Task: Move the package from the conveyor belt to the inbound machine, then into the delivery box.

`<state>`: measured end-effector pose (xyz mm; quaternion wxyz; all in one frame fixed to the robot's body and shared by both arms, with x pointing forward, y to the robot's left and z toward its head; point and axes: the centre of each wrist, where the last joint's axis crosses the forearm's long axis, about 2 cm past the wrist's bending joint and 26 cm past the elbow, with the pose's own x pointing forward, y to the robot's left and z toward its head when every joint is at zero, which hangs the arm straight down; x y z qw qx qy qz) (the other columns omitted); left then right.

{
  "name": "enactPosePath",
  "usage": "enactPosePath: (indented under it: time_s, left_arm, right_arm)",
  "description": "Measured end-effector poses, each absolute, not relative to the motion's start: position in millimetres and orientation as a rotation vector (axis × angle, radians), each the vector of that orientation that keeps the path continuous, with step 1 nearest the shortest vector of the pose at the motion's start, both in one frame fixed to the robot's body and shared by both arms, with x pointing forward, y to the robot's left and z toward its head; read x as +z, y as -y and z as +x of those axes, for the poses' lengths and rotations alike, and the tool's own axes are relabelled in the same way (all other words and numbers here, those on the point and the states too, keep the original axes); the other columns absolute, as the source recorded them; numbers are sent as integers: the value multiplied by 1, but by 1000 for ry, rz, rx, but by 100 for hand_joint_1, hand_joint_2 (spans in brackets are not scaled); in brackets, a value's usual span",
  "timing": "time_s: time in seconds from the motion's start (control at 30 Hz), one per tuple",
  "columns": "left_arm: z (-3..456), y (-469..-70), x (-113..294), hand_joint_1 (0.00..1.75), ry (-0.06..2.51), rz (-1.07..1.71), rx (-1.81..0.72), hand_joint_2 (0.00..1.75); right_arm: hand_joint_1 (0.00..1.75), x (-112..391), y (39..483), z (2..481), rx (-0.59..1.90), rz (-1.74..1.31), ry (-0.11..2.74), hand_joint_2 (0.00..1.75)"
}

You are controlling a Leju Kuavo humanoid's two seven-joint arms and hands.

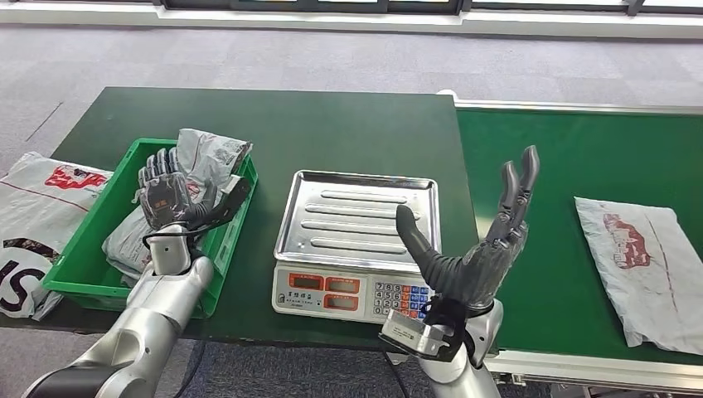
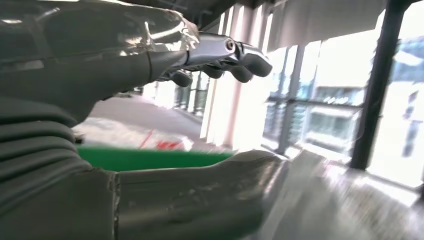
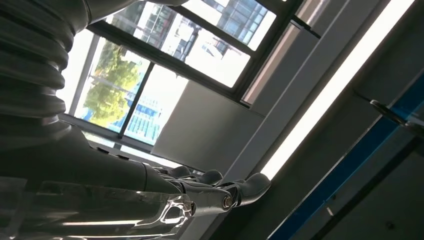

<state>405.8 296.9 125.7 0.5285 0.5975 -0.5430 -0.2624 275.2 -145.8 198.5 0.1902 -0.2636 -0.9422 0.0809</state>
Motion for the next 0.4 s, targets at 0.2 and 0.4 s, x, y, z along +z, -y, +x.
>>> enactPosePath:
  time_s: [0.2,0.4]
  left_arm:
    - [402,-326,169,0,1912,1410,-379,0]
    - [384,-332,180,0,1915,1456,23,0]
  right_arm:
    - [0,176,177,301,257,-909,2483,175]
    - [0,157,208,318,217,-998,2331,175]
